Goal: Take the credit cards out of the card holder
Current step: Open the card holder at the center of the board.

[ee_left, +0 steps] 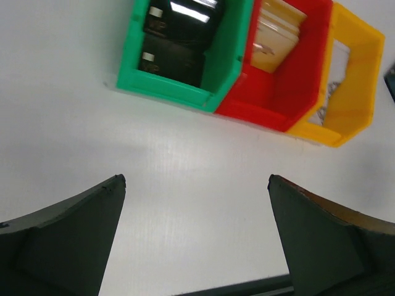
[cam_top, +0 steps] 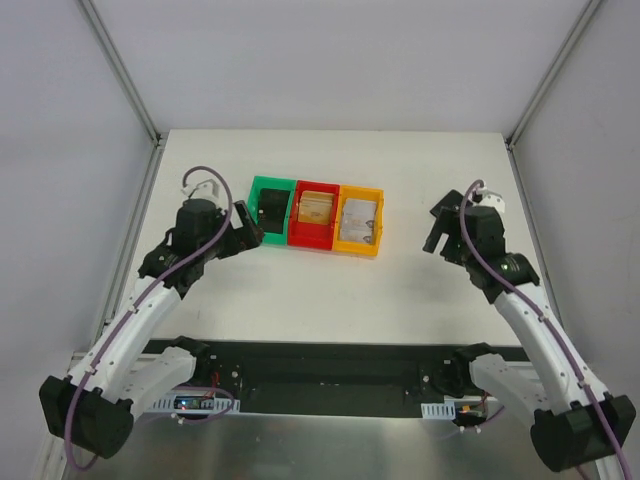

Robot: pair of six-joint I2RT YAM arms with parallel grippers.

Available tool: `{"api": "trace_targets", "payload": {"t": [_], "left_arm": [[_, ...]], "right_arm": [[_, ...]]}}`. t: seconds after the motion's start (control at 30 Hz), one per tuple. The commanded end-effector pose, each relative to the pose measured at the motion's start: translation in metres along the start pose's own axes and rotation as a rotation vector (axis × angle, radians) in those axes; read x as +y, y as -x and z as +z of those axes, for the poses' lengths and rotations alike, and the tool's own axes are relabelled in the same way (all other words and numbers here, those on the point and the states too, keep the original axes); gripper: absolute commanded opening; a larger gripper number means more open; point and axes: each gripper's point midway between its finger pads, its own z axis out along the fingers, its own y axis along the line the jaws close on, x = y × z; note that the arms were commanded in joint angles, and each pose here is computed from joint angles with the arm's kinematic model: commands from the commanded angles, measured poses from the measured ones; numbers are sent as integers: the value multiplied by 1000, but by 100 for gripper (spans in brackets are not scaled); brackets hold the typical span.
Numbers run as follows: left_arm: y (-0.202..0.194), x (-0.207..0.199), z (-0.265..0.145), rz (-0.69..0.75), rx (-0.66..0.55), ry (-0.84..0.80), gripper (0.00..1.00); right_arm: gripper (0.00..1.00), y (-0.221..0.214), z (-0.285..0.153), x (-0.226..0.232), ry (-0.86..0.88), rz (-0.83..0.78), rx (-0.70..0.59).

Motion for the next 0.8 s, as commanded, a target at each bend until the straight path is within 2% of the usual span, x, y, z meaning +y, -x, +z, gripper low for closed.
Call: {"api": "trace_targets", "payload": {"t": [0.0, 0.23, 0.43, 0.6, 0.77], "left_arm": [[22, -30, -14, 155, -111, 35, 99], [7, -32, -15, 111, -67, -5, 99], [-2, -40, -21, 103, -42, -78, 99], [0, -37, -32, 118, -89, -95, 99], [0, -31, -34, 131, -106, -82, 99]], "right_arm": [[96, 55, 2, 20, -5, 88, -59], [99, 79, 37, -22, -162, 179, -57], [73, 75, 95, -39, -129, 377, 26], [55, 81, 135, -51, -146, 426, 63], [54, 82, 171, -55, -157, 450, 121]]}}
